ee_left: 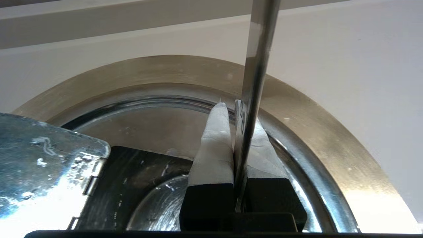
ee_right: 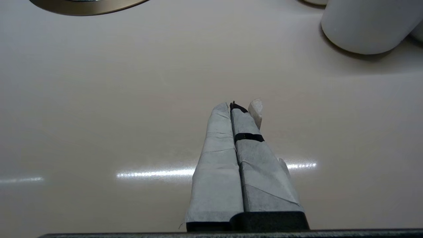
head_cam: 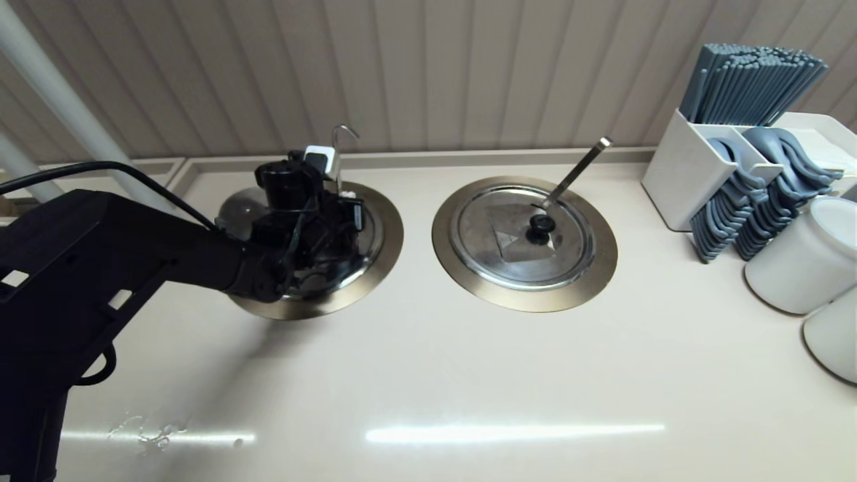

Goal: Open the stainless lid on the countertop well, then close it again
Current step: Stir with a spoon

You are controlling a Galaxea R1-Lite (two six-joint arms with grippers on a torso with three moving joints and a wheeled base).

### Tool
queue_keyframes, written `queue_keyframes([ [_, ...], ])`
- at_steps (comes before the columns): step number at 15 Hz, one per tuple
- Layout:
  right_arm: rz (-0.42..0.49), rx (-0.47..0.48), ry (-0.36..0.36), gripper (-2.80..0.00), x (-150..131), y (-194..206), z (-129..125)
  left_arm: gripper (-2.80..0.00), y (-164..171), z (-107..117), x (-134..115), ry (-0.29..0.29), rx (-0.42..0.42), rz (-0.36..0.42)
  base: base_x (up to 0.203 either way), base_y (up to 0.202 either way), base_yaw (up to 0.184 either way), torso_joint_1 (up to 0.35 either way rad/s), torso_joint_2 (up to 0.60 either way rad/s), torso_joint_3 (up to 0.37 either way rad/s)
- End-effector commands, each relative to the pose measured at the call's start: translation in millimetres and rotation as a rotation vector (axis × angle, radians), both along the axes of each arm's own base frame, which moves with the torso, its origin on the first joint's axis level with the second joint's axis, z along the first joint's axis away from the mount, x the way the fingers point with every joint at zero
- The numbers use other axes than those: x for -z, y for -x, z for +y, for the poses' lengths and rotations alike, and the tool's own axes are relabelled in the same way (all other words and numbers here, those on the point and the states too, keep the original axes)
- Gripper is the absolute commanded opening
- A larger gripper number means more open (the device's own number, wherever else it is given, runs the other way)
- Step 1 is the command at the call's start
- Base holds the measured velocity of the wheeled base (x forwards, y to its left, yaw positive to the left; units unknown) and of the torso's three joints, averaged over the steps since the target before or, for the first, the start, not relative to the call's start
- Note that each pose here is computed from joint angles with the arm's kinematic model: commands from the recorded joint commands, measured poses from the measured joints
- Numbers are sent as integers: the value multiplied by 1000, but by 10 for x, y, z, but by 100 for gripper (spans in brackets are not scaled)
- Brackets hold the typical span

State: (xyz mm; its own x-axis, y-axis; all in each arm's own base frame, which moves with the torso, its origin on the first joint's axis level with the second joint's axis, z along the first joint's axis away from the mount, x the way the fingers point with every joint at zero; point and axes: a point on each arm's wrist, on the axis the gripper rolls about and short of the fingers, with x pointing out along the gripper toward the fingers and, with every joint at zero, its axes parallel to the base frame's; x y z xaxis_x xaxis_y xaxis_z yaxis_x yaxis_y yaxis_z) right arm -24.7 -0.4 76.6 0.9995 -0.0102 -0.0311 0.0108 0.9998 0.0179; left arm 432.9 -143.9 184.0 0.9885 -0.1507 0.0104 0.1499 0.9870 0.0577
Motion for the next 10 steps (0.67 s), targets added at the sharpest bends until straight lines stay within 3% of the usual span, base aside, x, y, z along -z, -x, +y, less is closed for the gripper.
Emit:
queue_keyframes([
  [1, 0, 0, 0, -280, 0, 0, 0, -280, -7, -36, 41, -2, 4, 2, 0, 0, 0, 0, 0, 0],
  [10, 0, 1, 0, -280, 0, 0, 0, -280, -7, -83, 41, 3, 10, -16, 0, 0, 0, 0, 0, 0],
])
